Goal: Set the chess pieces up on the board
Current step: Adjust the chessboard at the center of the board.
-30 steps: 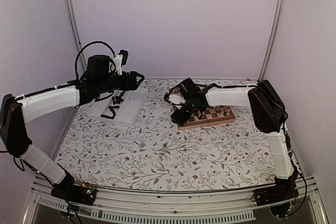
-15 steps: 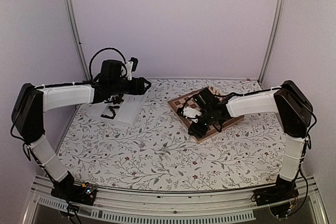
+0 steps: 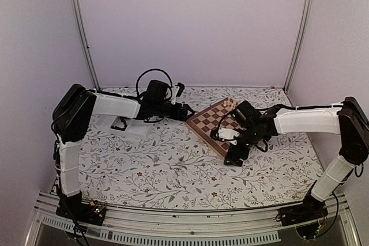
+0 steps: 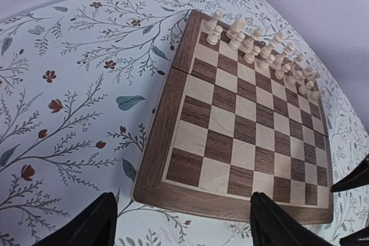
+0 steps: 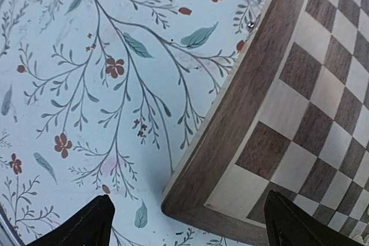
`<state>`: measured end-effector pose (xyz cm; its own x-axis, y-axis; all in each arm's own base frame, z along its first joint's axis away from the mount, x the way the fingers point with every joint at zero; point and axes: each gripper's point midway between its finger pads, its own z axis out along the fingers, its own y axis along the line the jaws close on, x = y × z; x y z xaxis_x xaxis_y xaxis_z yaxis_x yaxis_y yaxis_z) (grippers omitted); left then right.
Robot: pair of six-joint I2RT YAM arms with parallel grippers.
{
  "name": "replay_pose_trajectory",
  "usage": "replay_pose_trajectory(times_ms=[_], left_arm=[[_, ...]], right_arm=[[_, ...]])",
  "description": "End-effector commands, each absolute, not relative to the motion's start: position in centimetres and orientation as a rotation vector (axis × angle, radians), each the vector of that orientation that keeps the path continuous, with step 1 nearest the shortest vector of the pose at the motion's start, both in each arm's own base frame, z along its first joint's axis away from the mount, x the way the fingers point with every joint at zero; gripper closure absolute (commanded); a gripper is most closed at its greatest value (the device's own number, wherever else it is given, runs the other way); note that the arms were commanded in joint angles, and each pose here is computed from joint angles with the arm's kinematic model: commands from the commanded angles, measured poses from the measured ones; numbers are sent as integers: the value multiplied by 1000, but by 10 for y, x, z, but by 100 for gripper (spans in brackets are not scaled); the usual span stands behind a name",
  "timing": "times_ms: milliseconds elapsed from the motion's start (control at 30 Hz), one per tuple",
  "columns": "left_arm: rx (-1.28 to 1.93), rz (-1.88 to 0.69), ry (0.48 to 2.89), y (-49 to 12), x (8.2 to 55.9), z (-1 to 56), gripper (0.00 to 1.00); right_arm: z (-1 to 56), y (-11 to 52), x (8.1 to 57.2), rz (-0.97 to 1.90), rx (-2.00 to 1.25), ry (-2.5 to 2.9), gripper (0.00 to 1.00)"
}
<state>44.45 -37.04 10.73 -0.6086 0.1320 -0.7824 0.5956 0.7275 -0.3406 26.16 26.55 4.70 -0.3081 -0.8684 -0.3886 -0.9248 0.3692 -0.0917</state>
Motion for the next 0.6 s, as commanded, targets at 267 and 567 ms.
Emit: replay_pose_trajectory(times_ms=[267, 567], left_arm=[[596, -838, 2122, -420, 470, 88, 17], [650, -940, 2167, -440, 469, 64, 15]], right_arm=[[142, 154, 313, 347, -976, 2270, 15], [141, 25, 364, 443, -291, 2379, 74]])
